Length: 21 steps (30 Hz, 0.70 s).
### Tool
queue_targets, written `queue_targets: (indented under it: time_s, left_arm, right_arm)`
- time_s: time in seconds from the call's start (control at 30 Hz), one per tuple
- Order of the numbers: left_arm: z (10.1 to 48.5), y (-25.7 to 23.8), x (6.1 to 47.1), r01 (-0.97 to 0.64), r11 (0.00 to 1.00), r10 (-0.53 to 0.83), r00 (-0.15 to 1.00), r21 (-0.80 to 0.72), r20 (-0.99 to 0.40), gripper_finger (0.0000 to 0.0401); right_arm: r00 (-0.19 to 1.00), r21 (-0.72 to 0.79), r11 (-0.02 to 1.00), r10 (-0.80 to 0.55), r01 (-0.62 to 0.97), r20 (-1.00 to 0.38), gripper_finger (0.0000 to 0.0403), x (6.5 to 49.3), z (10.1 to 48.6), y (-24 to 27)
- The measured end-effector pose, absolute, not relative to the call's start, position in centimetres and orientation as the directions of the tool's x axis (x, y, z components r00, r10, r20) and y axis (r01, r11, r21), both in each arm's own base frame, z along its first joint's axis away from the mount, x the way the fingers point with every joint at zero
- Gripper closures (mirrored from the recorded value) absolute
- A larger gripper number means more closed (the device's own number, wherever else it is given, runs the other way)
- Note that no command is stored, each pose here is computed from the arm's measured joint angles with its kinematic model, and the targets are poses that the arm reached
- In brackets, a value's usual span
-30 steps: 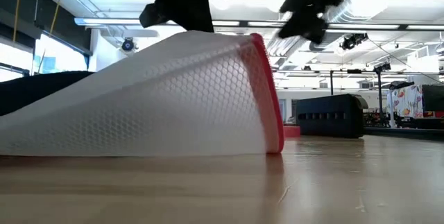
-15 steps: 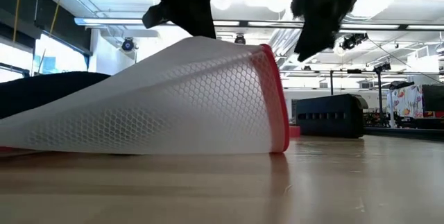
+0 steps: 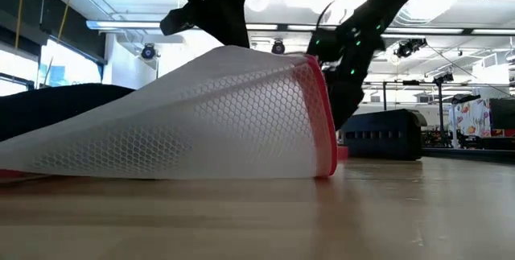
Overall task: Unpack backpack
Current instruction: Put the pink medicine organizer into the transparent pink zip bag
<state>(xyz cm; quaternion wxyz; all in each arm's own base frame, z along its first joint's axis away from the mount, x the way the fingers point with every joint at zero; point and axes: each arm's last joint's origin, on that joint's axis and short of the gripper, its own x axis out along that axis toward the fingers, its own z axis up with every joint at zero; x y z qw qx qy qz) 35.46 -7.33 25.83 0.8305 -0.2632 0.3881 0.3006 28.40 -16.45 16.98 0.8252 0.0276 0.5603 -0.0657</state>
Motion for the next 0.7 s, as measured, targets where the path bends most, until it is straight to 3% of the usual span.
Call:
queue_targets:
  time_s: [0.17, 0.5, 0.7]
  left_arm:
    - [25.8, -6.9, 35.5, -0.723, 0.656, 0.289, 0.506, -0.217, -0.813, 0.0401]
    - [25.8, -6.9, 35.4, -0.739, 0.633, 0.289, 0.503, -0.232, -0.814, 0.0401]
    - [25.8, -6.8, 35.4, -0.746, 0.63, 0.312, 0.498, -0.216, -0.809, 0.0401]
  right_arm:
    - [0.331, -0.07, 0.992, -0.102, 0.107, -0.938, 0.0061, 30.1, 15.5, -18.2]
    - [0.235, -0.009, 0.993, -0.038, 0.121, -0.971, 0.0093, 30.5, 13.1, -19.3]
    - [0.209, 0.027, 0.985, -0.01, 0.173, -0.978, 0.0148, 30.6, 12.8, -18.5]
